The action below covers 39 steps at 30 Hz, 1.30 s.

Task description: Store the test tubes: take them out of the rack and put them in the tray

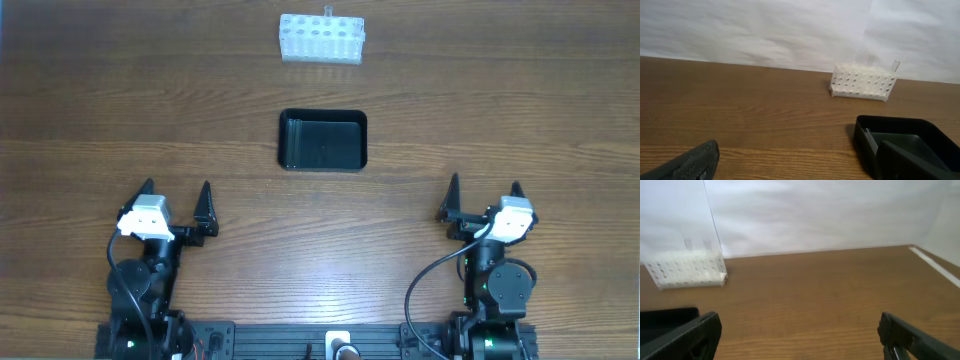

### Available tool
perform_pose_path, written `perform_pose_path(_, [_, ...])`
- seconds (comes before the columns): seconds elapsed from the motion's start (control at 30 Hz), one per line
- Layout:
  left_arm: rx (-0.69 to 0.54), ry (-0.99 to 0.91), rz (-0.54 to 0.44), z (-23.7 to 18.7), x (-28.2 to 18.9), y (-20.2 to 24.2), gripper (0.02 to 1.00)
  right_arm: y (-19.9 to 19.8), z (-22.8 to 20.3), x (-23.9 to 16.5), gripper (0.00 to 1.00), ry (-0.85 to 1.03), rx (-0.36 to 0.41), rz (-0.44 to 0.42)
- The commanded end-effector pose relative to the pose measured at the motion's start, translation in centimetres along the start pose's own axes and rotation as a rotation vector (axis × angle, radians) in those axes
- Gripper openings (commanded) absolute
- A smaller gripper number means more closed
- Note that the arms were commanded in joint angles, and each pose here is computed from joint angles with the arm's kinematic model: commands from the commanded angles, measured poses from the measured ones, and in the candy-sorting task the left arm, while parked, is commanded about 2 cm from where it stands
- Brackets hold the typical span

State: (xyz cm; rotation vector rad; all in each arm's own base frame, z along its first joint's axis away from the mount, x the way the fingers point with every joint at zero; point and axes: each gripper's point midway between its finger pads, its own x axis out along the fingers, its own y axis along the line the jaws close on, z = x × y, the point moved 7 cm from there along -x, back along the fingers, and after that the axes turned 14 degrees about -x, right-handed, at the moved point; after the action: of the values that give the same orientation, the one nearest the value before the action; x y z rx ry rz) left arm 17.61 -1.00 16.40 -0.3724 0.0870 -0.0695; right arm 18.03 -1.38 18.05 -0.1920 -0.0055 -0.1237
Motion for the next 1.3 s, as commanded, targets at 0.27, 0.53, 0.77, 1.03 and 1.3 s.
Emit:
perform_pose_path(0.27, [0.007,0.002,-0.003,-0.1,0.0,0.1,1.000,1.8,5.3,6.9,0.991,0.141,0.027,0.158])
perform_pose_path(0.53, [0.007,0.002,-0.003,-0.1,0.0,0.1,1.000,11.4,8.1,15.1,0.993,0.273,-0.026,0.421])
perform_pose_path(0.77, [0.007,0.002,-0.003,-0.1,0.0,0.1,0.998,21.1,9.2,19.3,0.991,0.439,-0.005,0.528])
perform_pose_path(1.03, [0.007,0.002,-0.003,-0.1,0.0,0.1,1.000,27.7,9.1,24.6,0.991,0.577,-0.034,0.384])
perform_pose_path(1.3, [0.007,0.002,-0.003,-0.1,0.0,0.1,0.998,30.2,7.4,30.4,0.991,0.579,-0.024,0.271])
